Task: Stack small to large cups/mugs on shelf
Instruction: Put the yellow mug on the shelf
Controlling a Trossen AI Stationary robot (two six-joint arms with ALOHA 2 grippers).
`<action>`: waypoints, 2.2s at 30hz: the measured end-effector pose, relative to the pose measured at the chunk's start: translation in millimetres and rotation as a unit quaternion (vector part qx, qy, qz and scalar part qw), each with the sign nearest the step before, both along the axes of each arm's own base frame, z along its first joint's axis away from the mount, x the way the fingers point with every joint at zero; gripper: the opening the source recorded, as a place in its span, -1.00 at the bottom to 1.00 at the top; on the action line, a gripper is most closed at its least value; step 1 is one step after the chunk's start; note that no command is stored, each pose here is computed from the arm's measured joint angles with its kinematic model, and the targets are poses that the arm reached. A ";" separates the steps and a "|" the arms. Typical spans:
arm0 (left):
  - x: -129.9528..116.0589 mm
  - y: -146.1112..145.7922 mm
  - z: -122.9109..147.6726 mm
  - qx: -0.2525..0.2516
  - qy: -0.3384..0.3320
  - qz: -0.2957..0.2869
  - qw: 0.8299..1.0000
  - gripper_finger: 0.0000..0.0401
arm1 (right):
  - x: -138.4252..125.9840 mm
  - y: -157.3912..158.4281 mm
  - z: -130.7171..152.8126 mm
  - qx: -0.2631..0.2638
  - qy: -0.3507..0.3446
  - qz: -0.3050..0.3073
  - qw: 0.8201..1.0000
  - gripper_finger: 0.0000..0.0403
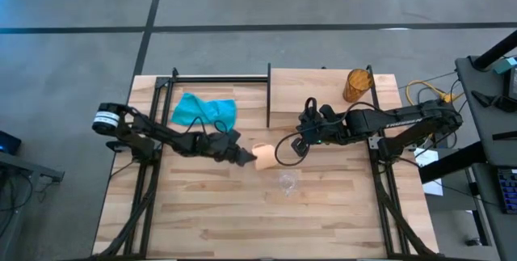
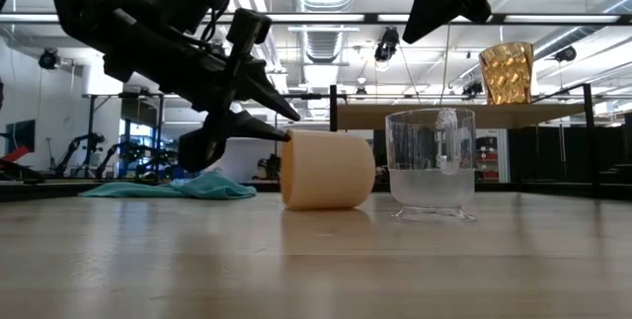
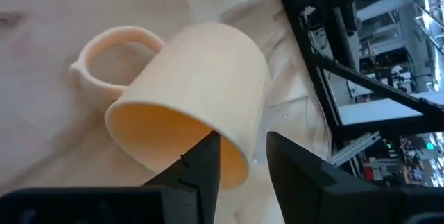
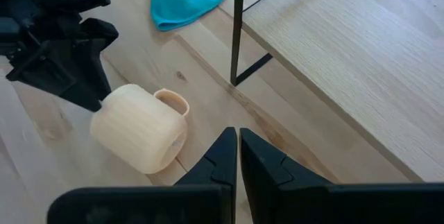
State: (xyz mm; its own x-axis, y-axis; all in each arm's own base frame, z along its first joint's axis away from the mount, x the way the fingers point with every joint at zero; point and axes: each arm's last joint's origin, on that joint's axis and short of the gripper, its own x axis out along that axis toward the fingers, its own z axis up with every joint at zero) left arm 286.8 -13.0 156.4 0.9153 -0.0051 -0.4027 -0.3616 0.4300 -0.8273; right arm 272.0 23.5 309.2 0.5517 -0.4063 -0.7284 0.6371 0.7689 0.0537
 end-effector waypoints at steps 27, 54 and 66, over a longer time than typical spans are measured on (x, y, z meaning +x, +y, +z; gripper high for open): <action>19.7 13.6 -16.9 -0.016 -0.055 0.020 0.998 -0.54 | 0.0 0.0 0.0 0.000 0.000 0.000 1.000 -0.94; -11.6 3.7 68.6 0.044 0.042 -0.201 0.978 -1.00 | 0.2 0.0 -0.1 -0.036 0.026 0.048 0.998 -0.94; -16.5 2.2 137.2 0.280 0.034 -0.370 0.885 -1.00 | 15.2 4.0 10.0 -0.022 -0.036 0.170 0.985 -0.94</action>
